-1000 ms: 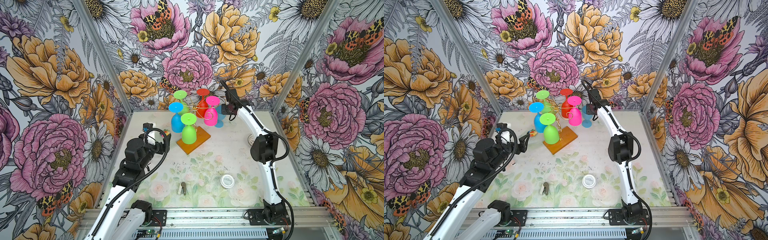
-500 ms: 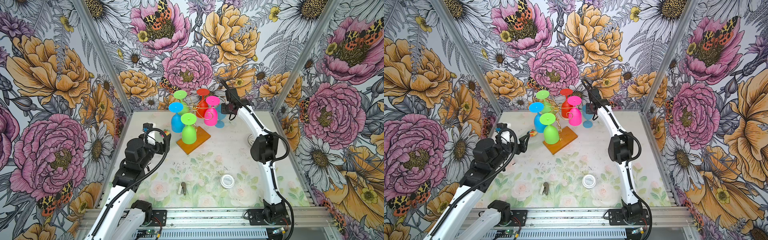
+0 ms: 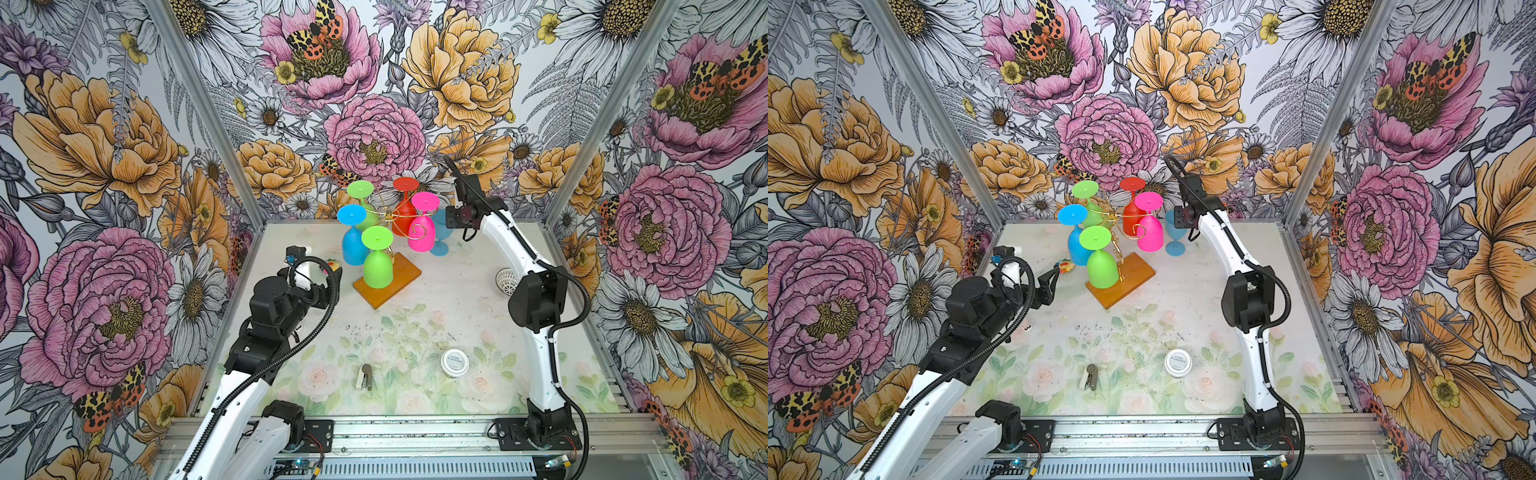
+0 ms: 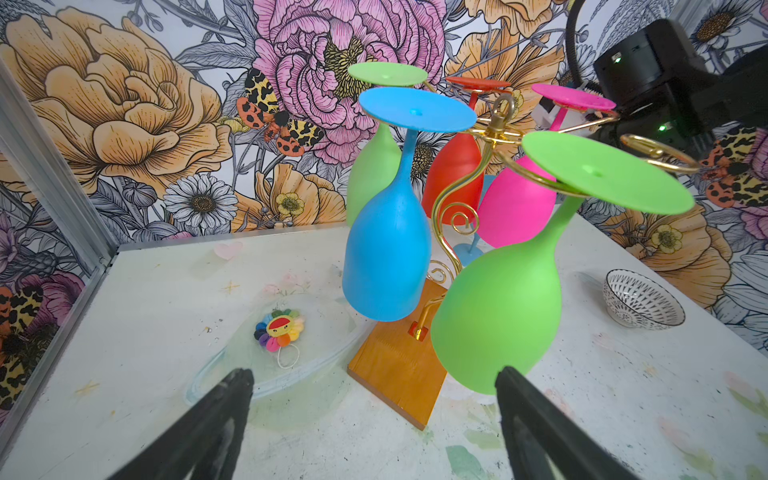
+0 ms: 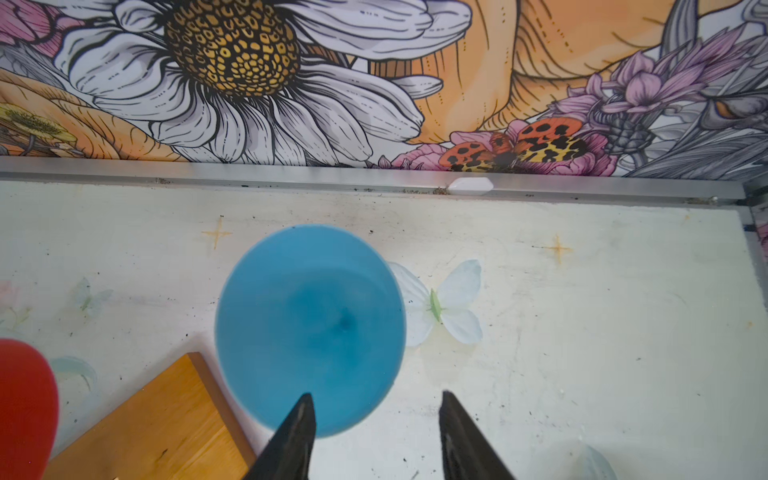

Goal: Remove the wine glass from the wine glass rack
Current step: 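Lower the blue glass upright onto the table and open the right gripper, then raise the open right gripper up and away from the blue glass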

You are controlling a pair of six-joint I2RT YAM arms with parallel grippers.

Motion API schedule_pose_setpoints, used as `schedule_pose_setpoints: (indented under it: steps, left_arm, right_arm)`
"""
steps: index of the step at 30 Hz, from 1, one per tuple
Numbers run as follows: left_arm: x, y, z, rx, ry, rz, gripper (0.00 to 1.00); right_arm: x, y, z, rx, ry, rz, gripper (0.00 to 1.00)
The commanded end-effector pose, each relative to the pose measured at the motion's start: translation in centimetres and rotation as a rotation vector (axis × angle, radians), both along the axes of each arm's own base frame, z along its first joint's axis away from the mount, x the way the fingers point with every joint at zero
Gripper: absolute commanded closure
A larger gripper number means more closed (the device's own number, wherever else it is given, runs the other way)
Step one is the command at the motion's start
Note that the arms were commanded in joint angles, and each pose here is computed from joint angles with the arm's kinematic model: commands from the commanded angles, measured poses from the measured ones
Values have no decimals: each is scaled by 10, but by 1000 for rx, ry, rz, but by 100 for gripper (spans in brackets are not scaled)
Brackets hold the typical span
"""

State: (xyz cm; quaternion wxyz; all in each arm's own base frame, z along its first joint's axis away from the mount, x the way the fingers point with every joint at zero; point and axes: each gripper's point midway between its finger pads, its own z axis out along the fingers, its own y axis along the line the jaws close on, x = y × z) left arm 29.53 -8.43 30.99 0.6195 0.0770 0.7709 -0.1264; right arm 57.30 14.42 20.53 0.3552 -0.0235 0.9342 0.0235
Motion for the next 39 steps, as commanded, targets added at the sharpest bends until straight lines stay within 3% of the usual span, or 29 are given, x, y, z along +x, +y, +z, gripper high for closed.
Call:
schedule_pose_setpoints:
  steps: [1,11,24,39]
  left_arm:
    - [1,0,1,-11,-14,1,7]
    - [2,-1,1,-10,-14,-5,6]
    - [1,-3,2,-13,-17,-20,6]
    - [1,-4,1,-14,-14,-25,6]
  right_arm:
    - [-10,-9,42,4,-70,-7,49]
    - [-37,-5,78,126,-91,31,43]
    - [-71,22,137,390,-118,151,47]
    - [-84,44,189,600,-179,221,46]
